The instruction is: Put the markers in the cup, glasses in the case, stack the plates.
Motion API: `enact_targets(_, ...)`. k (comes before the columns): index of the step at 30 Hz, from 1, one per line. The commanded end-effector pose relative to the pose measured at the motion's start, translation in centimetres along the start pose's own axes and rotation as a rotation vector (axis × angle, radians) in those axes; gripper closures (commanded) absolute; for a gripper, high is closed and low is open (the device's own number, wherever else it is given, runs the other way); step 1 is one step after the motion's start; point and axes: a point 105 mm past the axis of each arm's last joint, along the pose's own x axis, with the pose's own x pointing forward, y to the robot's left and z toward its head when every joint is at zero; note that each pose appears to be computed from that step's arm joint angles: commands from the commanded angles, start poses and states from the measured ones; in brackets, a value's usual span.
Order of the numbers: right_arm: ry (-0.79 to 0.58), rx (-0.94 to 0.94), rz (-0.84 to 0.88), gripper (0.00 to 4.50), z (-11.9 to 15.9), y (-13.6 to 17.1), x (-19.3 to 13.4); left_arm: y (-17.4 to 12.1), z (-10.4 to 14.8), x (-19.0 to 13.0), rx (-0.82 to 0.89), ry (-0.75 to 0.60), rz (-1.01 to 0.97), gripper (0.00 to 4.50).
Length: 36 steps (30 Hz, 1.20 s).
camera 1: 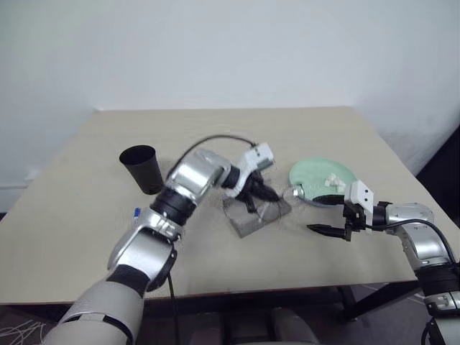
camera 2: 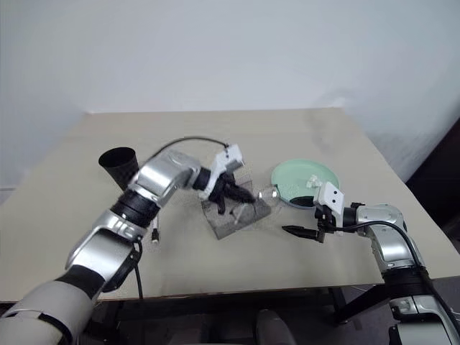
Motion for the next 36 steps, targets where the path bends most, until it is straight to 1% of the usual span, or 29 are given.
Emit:
enact_targets(1,-0.03,-0.053,-0.029,0.21,1.5,-0.7,-0.8,2.5,0.9,-1.9,0.065,-0.005,0.116,4.47)
enact_targets(3,-0.03,-0.055,-0.029,0.21,1.5,-0.7,-0.7,3.0,0.7,-2.2,0.088,0.015,0.136,4.47)
enact_targets(6,-0.032,-0.06,-0.03,0.21,1.6,-0.8,-0.5,3.0,-0.3,-1.7,0.116,0.06,0.118,4.47)
enact_targets(9,-0.036,-0.063,-0.034,0.21,1.7,-0.8,-0.4,2.3,-0.8,-1.0,0.119,0.074,0.078,4.47)
enact_targets(13,-0.036,-0.065,-0.043,0.21,1.6,-0.8,-0.5,1.6,-0.8,-0.1,0.126,0.079,0.045,4.47)
enact_targets(18,-0.037,-0.063,-0.051,0.21,1.5,-0.7,-0.5,0.7,-1.7,1.2,0.133,0.121,0.016,4.47)
enact_targets(23,-0.04,-0.06,-0.057,0.21,1.5,-0.6,-0.4,0.5,-3.1,2.4,0.125,0.178,0.034,4.47)
enact_targets(27,-0.041,-0.058,-0.062,0.21,1.4,-0.6,-0.4,0.9,-4.1,2.8,0.127,0.219,0.076,4.47)
enact_targets(36,-0.042,-0.057,-0.064,0.21,1.4,-0.6,-0.4,0.1,-5.0,3.2,0.104,0.228,0.04,4.47)
